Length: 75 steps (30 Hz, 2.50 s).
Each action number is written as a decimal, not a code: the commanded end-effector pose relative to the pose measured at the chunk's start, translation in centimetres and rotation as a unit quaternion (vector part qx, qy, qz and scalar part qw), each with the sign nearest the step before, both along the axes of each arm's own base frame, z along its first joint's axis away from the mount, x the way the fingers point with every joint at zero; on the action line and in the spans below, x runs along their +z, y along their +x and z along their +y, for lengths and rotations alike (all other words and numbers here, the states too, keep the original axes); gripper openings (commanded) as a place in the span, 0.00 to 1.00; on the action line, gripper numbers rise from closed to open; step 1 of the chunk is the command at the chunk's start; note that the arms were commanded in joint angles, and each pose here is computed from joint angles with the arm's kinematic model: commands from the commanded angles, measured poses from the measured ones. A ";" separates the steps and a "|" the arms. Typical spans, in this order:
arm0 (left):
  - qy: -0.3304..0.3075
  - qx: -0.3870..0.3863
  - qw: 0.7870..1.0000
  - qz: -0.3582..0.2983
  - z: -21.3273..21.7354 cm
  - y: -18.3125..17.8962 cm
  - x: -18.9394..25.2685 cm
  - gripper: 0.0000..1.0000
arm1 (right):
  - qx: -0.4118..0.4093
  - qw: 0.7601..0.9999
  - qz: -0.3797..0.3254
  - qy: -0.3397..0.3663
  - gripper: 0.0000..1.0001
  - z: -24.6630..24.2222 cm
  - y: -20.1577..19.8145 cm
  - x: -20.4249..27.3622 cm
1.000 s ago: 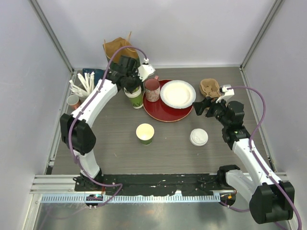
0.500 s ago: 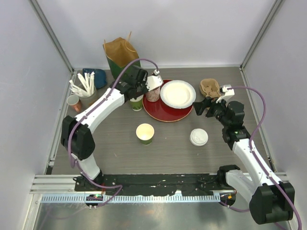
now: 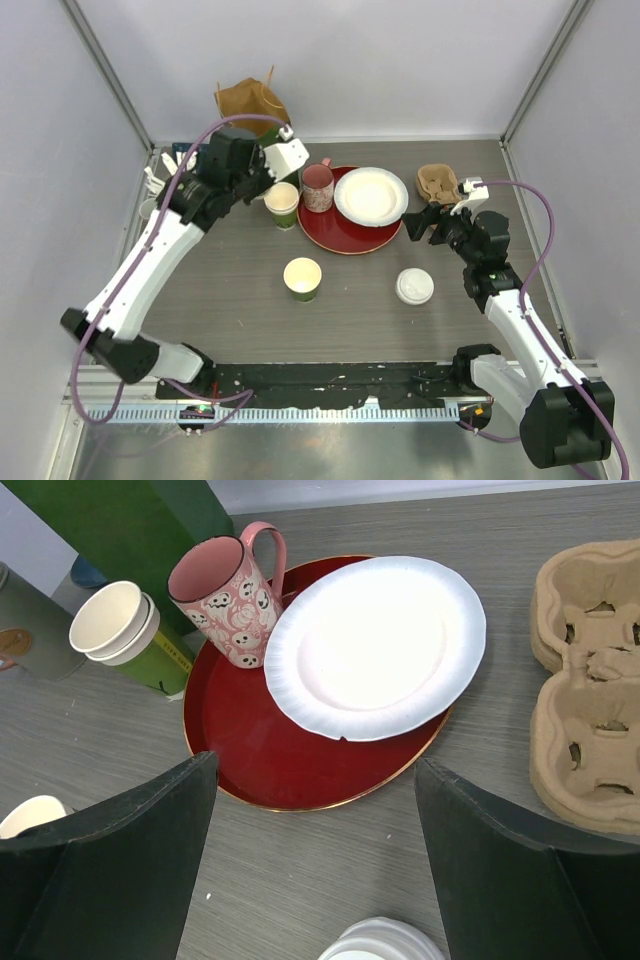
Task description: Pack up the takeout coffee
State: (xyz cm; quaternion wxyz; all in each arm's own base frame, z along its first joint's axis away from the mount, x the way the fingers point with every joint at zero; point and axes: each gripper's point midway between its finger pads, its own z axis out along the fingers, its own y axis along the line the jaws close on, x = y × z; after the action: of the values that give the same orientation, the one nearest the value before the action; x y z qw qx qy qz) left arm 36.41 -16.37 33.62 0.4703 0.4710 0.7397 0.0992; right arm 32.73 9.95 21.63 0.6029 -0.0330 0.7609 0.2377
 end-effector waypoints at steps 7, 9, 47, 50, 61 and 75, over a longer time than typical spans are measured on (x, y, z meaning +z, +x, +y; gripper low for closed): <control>0.029 0.036 0.985 0.169 5.0 -8.7 -13.6 0.00 | 0.007 0.999 -0.044 0.006 0.84 0.3 0.4 3.3; 0.025 0.049 0.987 0.148 5.0 -7.8 -14.3 0.00 | 0.003 0.999 -0.043 0.007 0.85 0.1 0.4 3.5; -0.065 -0.003 0.967 0.247 3.4 -14.7 -18.1 0.57 | -0.068 0.913 0.312 -0.254 0.59 2.8 -7.9 -7.1; -0.072 0.004 0.967 0.245 3.4 -14.9 -16.3 0.61 | -0.076 0.911 0.307 -0.263 0.49 3.3 -7.9 -8.2; -0.097 0.015 0.971 0.219 2.9 -13.5 -12.7 0.64 | -0.118 0.890 0.301 -0.320 0.44 4.0 -8.7 -11.8; -0.096 -0.002 0.969 0.227 2.6 -14.0 -12.6 0.65 | -0.110 0.877 0.320 -0.340 0.33 4.2 -8.9 -14.7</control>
State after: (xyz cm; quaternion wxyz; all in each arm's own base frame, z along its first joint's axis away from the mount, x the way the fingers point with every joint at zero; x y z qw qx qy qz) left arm 22.43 -13.38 19.76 0.3217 0.4337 0.8388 -0.0696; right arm 22.75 13.73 6.52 0.2755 -0.0912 0.9513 -0.1040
